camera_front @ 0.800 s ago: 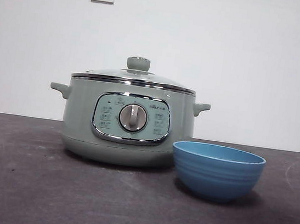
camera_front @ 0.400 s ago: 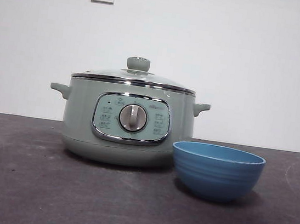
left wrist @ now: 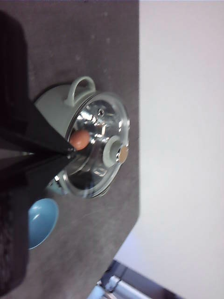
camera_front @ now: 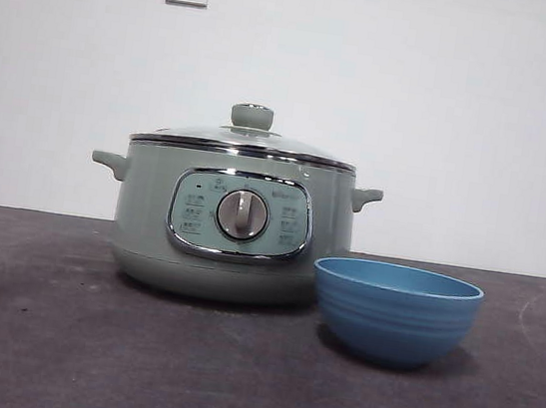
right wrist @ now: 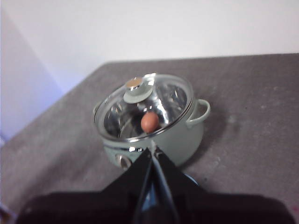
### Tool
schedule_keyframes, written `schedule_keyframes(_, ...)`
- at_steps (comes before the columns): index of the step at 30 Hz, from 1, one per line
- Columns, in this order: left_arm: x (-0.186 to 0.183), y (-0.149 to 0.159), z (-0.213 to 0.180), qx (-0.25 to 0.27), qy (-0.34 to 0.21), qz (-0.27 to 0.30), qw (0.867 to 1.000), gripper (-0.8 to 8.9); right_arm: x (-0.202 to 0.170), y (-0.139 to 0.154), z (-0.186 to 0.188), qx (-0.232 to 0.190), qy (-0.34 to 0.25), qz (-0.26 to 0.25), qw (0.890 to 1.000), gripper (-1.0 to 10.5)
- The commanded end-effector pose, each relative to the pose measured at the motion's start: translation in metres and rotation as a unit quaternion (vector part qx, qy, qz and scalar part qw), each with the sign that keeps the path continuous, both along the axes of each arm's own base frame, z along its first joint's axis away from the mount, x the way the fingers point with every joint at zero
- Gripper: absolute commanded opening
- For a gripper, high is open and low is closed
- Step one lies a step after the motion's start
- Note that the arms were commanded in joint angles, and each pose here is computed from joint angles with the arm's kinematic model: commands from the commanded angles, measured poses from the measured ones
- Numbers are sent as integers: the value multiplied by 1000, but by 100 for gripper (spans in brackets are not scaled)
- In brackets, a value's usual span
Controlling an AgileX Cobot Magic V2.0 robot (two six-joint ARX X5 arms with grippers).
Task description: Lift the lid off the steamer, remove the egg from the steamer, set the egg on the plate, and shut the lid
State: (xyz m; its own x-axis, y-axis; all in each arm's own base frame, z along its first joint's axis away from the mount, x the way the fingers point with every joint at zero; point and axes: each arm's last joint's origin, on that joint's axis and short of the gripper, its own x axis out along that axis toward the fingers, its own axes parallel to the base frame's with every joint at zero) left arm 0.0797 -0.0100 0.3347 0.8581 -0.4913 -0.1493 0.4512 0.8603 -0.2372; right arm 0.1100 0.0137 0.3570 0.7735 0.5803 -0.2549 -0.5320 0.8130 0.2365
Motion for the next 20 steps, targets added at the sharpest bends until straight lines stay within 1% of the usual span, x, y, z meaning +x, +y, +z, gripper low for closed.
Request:
schedule_keyframes(1, 3, -1, 8, 36, 10, -25, 999, -7, 3, 2, 15, -55, -1, 31, 998, -11)
schedule_keyframes(5, 9, -1, 16, 53, 49, -56, 996, -7, 8, 7, 27, -77, 47, 67, 994, -11)
schedule_keyframes(7, 13, -1, 17, 50, 65, -62, 995, -7, 10, 10, 28, -85, 69, 86, 990, -11)
schedule_keyframes(11, 18, -1, 20, 46, 71, -71, 994, 4, 17, 14, 24, -87, 95, 105, 986, 11)
schedule_keyframes(12, 19, -1, 21, 44, 72, -72, 994, 23, 18, 15, 24, -87, 100, 105, 986, 14)
schedule_keyframes(13, 20, -1, 21, 42, 73, -78, 993, 87, 19, 15, 23, -87, 103, 106, 985, 58)
schedule_keyframes(14, 20, -1, 21, 40, 73, -82, 993, 183, 20, 15, 22, -87, 105, 107, 985, 146)
schedule_keyframes(15, 20, -2, 21, 38, 73, -86, 993, 279, 21, 15, 22, -86, 106, 107, 985, 241)
schedule_keyframes(16, 21, -2, 21, 36, 73, -91, 993, 398, 21, 15, 22, -86, 107, 107, 985, 354)
schedule_keyframes(17, 21, -2, 21, 36, 72, -93, 992, 489, 21, 15, 22, -86, 106, 107, 985, 460)
schedule_keyframes(18, 21, -2, 21, 36, 72, -93, 992, 518, 21, 15, 22, -86, 106, 108, 985, 535)
schedule_keyframes(19, 21, -2, 21, 36, 72, -92, 992, 516, 21, 15, 22, -86, 106, 107, 985, 580)
schedule_keyframes(20, 22, -2, 22, 36, 71, -93, 992, 516, 21, 15, 22, -85, 106, 107, 985, 582)
